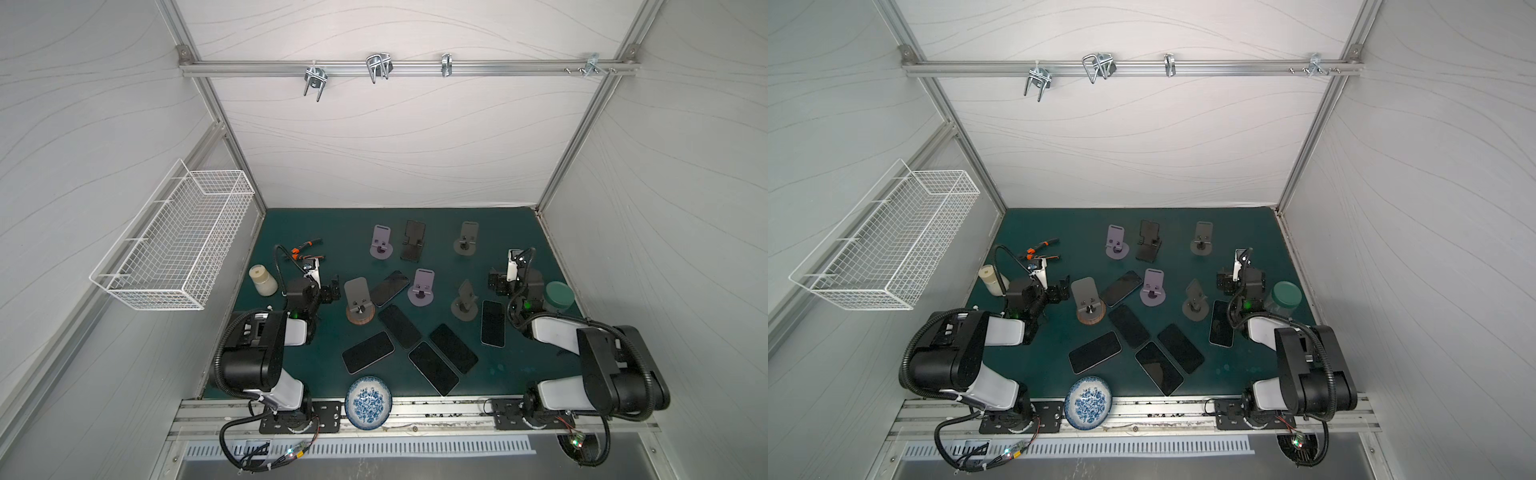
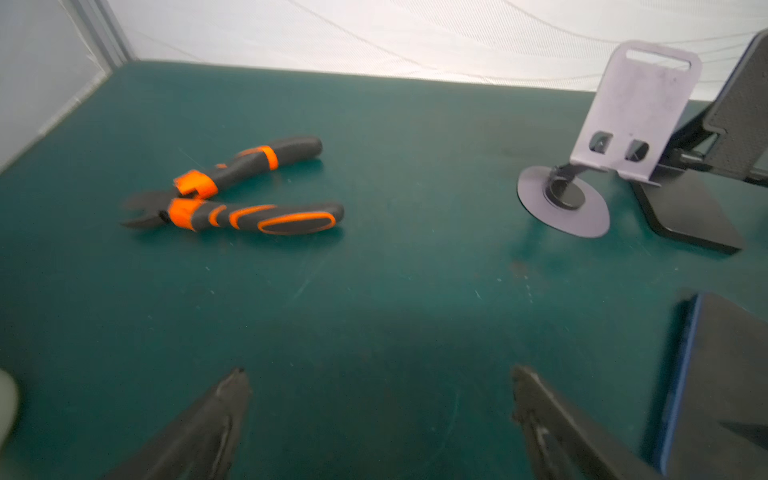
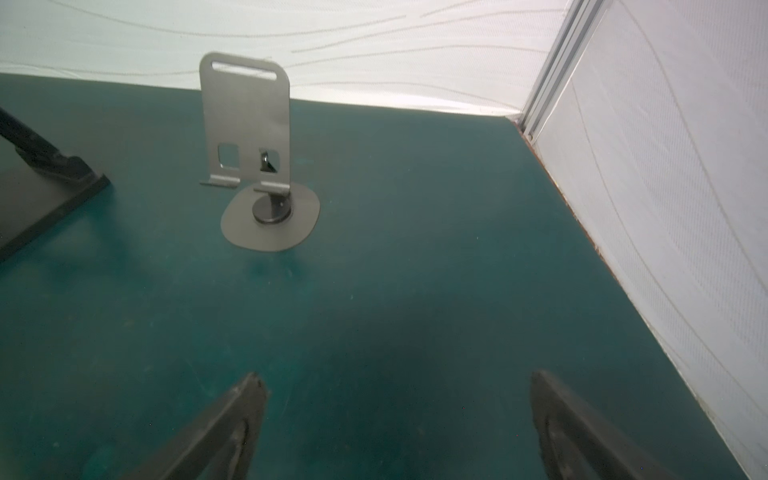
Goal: Remove the phone from the phone stand
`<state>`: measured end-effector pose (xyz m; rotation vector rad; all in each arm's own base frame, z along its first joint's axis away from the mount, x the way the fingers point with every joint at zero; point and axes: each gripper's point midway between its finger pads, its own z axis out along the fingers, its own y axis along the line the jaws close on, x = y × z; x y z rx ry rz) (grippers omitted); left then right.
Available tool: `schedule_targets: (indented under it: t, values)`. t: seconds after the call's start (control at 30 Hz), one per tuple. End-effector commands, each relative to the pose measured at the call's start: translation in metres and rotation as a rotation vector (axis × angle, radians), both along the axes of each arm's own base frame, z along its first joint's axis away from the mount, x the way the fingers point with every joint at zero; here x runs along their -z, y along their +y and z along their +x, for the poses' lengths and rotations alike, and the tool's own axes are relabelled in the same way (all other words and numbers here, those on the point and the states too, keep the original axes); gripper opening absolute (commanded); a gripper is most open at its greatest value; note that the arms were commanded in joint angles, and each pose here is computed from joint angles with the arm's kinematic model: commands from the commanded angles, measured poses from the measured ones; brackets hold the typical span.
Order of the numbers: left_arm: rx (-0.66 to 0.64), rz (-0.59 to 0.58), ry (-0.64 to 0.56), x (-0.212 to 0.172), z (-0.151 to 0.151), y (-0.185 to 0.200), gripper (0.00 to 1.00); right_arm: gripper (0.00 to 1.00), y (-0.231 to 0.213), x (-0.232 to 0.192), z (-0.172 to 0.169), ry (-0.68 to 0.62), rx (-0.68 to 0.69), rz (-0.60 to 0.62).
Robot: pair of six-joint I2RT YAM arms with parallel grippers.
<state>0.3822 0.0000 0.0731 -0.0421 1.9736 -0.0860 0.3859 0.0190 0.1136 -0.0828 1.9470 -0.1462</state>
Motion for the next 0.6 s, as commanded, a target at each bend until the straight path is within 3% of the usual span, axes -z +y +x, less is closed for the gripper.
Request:
schedule_targets:
  t: [0.0, 0.17, 0.27, 0.43, 0.57]
  values:
    - [-0.023, 0.038, -0.085, -0.022, 0.013, 0.004, 1.00, 0.99, -0.002, 0.004, 0.000, 0.018, -0.001, -0.023]
    - [-0.003, 0.049, -0.042, -0.018, 0.018, 0.000, 1.00, 0.99, 0.005, 0.002, -0.005, 0.017, -0.023, 0.051]
    - [-0.002, 0.051, -0.044, -0.018, 0.018, -0.001, 1.00, 0.99, 0.016, -0.004, -0.010, -0.051, -0.066, 0.124]
    - [0.000, 0.051, -0.044, -0.018, 0.018, -0.001, 1.00, 0.99, 0.033, 0.019, 0.011, 0.003, -0.108, 0.040]
    - [-0.004, 0.052, -0.045, -0.018, 0.017, -0.001, 1.00, 0.99, 0.016, 0.031, 0.011, 0.016, -0.033, 0.087]
